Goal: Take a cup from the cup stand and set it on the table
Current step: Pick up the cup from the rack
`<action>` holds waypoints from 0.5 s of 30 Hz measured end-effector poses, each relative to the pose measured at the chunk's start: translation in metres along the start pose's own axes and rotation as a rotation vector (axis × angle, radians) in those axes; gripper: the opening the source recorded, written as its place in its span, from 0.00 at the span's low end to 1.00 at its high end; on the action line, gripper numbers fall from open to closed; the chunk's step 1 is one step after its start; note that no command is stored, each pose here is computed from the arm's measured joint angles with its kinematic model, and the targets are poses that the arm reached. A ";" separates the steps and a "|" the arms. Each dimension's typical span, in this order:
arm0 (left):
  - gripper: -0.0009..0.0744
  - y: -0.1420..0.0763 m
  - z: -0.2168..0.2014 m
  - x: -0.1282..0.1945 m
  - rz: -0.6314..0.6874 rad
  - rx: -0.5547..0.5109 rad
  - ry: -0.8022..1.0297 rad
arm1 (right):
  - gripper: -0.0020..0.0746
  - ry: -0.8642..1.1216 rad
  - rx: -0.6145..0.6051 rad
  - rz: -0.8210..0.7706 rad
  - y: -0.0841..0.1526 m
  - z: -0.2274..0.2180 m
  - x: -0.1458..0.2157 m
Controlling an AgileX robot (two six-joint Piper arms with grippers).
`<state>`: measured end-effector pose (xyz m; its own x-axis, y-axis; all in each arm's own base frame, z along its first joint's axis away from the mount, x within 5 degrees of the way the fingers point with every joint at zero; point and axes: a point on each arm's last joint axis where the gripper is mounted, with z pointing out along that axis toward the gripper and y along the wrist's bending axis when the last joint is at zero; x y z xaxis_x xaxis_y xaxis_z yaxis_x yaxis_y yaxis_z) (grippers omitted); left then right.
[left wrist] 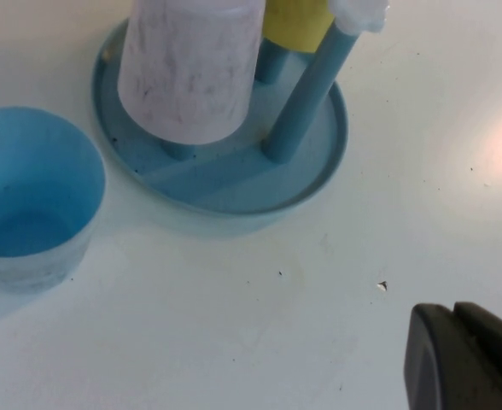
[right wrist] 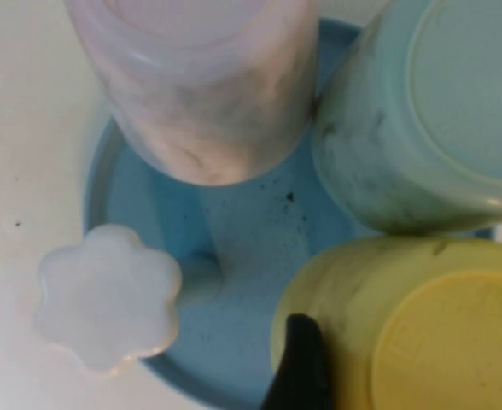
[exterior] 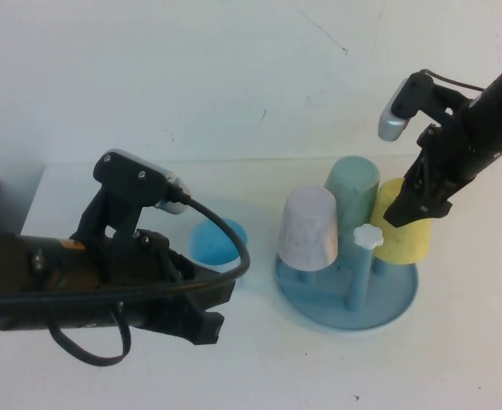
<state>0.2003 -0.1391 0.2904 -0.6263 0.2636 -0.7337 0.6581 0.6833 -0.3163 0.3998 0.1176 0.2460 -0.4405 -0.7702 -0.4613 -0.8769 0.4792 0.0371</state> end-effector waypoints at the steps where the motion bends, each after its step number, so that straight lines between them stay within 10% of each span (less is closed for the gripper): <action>1: 0.01 0.000 0.000 0.000 -0.002 -0.001 -0.001 | 0.75 0.001 -0.001 0.000 0.000 0.000 0.000; 15: 0.01 -0.004 0.000 -0.006 -0.121 0.052 -0.061 | 0.75 -0.075 0.049 -0.072 0.019 -0.092 -0.036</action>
<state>0.2009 -0.1434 0.2962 -0.6769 0.1387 -0.7229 0.6011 0.6710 -0.4341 0.3808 0.1154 0.3450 -0.3592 -0.7708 -0.5262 -0.8945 0.4451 -0.0415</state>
